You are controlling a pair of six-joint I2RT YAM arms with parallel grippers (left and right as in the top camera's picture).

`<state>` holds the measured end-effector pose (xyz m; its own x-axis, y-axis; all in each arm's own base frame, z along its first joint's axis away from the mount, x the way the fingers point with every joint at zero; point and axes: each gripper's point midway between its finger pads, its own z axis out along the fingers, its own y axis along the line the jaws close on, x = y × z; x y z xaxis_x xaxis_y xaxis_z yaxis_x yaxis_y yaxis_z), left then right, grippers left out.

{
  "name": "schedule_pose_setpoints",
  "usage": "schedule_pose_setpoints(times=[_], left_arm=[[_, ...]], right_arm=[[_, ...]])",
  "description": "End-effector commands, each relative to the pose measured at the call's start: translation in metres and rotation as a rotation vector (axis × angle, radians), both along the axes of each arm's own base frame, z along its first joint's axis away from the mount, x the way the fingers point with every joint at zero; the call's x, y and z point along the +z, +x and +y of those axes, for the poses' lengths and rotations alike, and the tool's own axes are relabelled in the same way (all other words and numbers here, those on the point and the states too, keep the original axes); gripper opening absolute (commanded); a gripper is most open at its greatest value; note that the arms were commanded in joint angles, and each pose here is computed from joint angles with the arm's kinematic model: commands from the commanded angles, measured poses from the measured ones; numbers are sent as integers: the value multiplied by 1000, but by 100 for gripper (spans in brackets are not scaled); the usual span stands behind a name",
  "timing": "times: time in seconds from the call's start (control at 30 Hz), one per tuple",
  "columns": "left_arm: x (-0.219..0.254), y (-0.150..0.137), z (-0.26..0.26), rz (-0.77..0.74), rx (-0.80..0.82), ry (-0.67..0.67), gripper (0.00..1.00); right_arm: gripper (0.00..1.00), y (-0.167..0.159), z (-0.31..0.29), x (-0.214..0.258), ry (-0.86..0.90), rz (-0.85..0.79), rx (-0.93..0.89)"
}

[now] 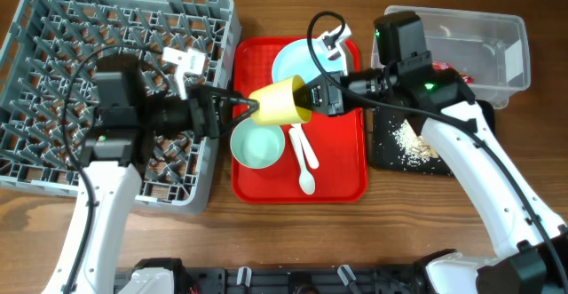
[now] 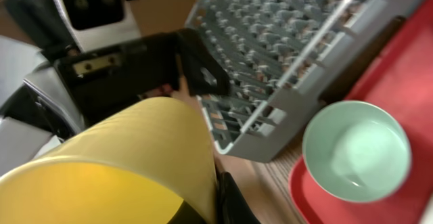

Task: Sort waste into correct bins and load items into the dishwasher rack
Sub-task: 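Hand the yellow cup from the right gripper to the left gripper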

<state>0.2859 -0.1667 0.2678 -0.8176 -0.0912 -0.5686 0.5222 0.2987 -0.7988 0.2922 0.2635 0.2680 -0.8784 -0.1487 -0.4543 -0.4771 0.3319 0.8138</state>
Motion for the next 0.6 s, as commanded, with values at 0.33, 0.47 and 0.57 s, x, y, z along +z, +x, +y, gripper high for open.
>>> schedule_pose_setpoints(times=[0.33,0.47,0.57], left_arm=[[41,-34,-61,-101,-266,-108,88],[41,-34,-61,-101,-266,-108,79],[41,-34,-61,-101,-265,-108,79]], right_arm=[[4,-18,10,27,163,17,149],[4,-18,10,27,162,17,148],[4,-17,9,25,154,19,139]])
